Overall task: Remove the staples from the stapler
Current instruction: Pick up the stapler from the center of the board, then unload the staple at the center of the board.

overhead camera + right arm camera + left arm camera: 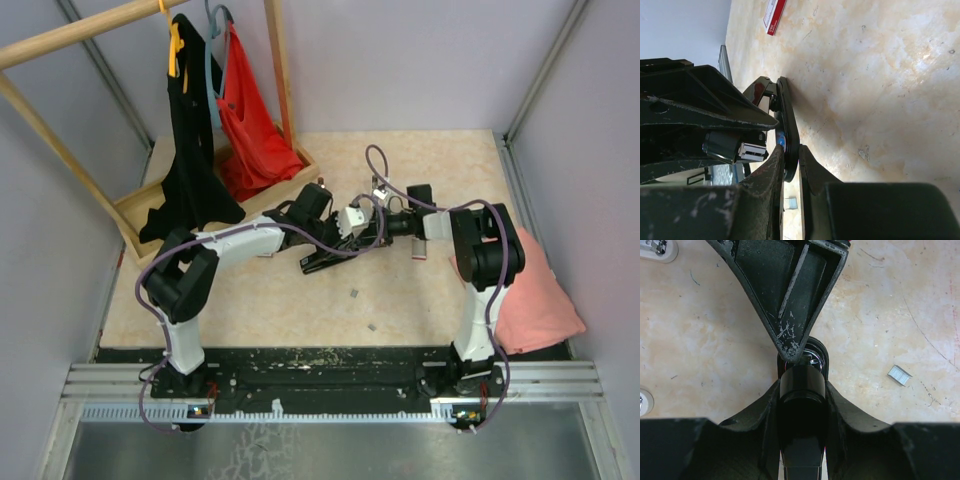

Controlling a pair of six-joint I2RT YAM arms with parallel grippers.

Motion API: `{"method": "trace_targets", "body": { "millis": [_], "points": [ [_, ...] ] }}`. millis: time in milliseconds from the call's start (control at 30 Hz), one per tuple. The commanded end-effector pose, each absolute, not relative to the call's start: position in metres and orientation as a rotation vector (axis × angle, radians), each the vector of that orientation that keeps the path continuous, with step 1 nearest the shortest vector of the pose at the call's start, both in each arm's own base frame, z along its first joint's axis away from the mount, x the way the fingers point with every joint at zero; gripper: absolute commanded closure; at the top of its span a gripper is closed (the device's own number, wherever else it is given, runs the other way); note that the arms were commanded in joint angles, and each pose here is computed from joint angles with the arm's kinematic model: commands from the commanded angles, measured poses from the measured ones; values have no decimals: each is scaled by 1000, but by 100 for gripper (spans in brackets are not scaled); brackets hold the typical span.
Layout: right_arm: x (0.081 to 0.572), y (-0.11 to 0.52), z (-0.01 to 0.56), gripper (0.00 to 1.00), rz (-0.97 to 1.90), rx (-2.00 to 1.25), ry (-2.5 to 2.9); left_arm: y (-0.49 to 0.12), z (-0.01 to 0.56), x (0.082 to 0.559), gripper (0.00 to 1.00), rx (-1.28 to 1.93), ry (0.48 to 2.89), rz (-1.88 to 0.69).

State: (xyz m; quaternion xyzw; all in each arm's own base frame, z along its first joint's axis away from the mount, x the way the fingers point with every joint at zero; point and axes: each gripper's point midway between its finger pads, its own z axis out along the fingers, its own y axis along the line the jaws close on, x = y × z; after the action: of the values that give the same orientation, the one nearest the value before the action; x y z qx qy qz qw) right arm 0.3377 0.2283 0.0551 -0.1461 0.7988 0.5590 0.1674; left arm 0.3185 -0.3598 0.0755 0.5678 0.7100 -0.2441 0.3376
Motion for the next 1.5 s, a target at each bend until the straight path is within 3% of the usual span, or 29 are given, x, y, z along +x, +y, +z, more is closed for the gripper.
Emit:
{"method": "trace_targets", "body": {
  "millis": [0,833,1033,1167,1467],
  "points": [
    [365,215,25,99,1361,-436,2300,-366,126,322,100,1414,1725,-705],
    [368,211,15,100,1315,-396,2355,-352,124,321,100,1382,1687,-674],
    [374,214,33,78,1331,-398,2322,-351,123,320,100,1384,1688,-670],
    [377,214,48,69,1339,-394,2290,-352,124,319,100,1381,1688,-682],
    [386,204,70,64,1363,-312,2244,-352,128,320,100,1372,1684,-684]
  ]
}}
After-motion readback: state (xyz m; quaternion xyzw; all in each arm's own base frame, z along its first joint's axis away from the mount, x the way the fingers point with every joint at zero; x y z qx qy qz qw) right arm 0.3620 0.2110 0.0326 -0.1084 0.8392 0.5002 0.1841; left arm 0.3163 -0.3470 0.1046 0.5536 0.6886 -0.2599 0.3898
